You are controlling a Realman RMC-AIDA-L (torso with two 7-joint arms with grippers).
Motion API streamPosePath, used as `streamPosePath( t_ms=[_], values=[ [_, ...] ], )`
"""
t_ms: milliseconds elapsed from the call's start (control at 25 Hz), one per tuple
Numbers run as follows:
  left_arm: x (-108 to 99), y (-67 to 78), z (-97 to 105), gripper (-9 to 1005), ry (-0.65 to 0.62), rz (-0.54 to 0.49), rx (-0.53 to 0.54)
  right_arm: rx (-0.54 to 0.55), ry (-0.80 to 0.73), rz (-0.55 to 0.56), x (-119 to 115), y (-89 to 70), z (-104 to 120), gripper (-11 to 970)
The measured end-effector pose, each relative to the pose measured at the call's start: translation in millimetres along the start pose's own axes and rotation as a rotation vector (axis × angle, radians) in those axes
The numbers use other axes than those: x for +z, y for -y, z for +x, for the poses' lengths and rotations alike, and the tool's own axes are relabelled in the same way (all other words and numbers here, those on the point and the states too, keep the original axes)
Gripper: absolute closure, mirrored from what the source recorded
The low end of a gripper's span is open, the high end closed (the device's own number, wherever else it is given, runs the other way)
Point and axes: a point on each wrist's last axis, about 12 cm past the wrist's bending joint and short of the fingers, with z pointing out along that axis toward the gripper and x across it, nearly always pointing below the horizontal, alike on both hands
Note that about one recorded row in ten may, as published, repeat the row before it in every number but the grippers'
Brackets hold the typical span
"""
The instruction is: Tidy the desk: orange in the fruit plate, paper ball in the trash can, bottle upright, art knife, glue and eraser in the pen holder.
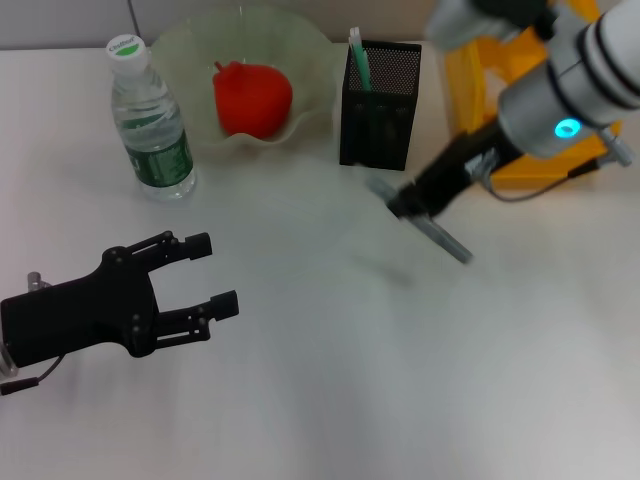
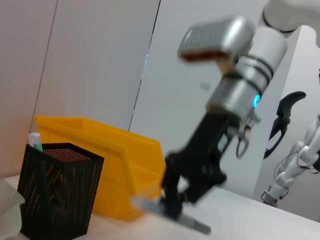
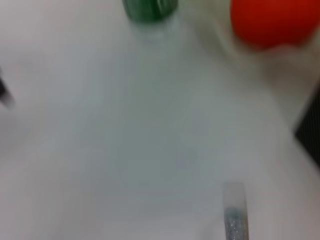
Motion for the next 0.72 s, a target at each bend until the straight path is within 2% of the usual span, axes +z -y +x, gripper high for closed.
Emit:
streamPosePath(
  t_ms=[200, 320, 520, 720],
  values=[
    [0.4, 0.2, -0.2, 147, 0.005, 0.000, -0.001, -0.028, 0.362, -0.115, -34.9, 5.9, 2.3, 820],
    [0.4, 0.6, -0.1, 147, 0.006, 0.001, -0.001, -0.028, 0.549, -0.134, -47.7, 15.1, 10.4, 820],
    [0.9, 1.3, -0.2, 147, 0.012, 0.004, -0.002, 0.060, 0.785, -0.071, -45.8, 41.0, 30.7, 822],
    [0.8, 2.0, -0.7, 147, 0.017, 0.009, 0.004, 0.140, 0.902, 0.005, -33.9, 62.1, 44.3, 824]
  ],
)
